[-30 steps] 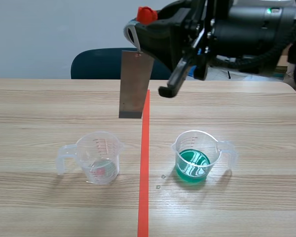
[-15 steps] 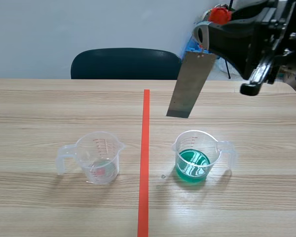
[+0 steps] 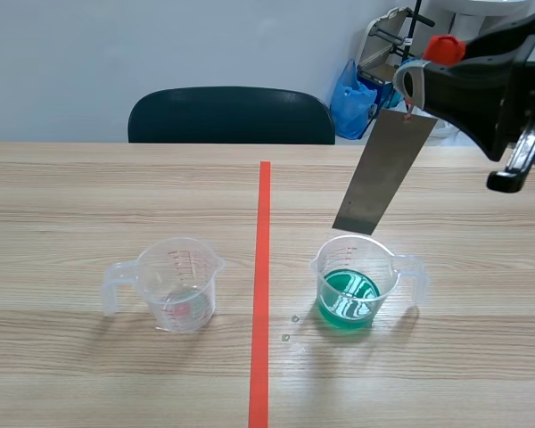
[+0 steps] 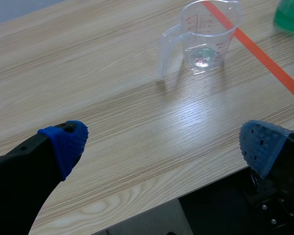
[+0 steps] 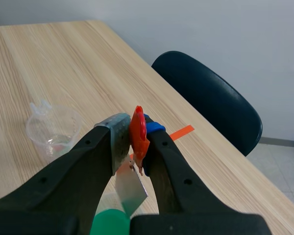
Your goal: Do the redox reaction experiment
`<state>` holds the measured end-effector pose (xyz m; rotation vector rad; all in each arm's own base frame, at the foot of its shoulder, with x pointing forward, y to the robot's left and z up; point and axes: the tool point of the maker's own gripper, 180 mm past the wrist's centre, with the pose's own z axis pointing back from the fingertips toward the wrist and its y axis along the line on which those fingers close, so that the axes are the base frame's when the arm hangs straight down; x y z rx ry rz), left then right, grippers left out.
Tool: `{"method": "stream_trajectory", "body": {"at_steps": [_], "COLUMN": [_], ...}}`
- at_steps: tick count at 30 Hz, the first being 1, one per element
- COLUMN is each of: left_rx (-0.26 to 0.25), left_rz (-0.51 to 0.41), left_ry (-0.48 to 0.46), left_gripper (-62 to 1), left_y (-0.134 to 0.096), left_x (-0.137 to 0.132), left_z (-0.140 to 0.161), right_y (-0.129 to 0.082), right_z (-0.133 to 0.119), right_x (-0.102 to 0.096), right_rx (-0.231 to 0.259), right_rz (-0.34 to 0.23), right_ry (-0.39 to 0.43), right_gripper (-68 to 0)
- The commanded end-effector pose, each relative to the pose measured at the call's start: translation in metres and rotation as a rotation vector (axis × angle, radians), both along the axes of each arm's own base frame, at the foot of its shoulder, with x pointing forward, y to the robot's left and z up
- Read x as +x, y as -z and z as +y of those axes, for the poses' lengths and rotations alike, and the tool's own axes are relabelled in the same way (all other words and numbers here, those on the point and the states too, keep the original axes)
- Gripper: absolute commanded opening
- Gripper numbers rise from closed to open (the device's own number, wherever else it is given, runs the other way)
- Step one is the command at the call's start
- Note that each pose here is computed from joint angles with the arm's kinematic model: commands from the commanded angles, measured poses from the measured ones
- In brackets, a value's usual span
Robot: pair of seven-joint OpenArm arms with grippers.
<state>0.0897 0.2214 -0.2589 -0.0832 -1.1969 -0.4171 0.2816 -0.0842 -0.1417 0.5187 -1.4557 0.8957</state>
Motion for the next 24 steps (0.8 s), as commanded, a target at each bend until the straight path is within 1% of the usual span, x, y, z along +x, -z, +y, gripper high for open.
{"method": "stream_trajectory", "body": {"at_steps": [1, 3, 7, 11, 16, 20, 24], "left_rx": [-0.023, -0.023, -0.023, -0.023, -0.023, -0.023, -0.023], "left_rz": [-0.028, -0.028, -0.028, -0.027, -0.027, -0.027, -0.027], "left_ry": [-0.001, -0.001, -0.001, -0.001, -0.001, -0.001, -0.001], "left_gripper": [1.4, 1.4, 1.4, 1.4, 1.4, 1.4, 1.4], "left_y": [-0.006, -0.006, -0.006, -0.006, -0.006, -0.006, -0.006], "left_x": [0.003, 0.003, 0.003, 0.003, 0.003, 0.003, 0.003], "left_z": [-0.004, -0.004, -0.004, -0.004, -0.004, -0.004, -0.004], "right_y": [-0.01, -0.009, -0.005, 0.0, 0.002, 0.006, 0.007], "right_z": [0.003, 0.002, -0.002, -0.002, -0.002, -0.003, -0.004], "right_x": [-0.001, -0.001, 0.002, 0.0, 0.0, 0.001, 0.001], "right_rx": [0.025, 0.024, 0.019, 0.015, 0.007, -0.013, -0.015], "right_rz": [-0.022, -0.017, -0.008, 0.007, 0.014, 0.029, 0.031], "right_ry": [-0.012, -0.009, 0.025, 0.024, 0.026, 0.031, 0.032], "right_gripper": [-65.5, -65.5, -65.6, -65.6, -65.5, -65.6, -65.5]}}
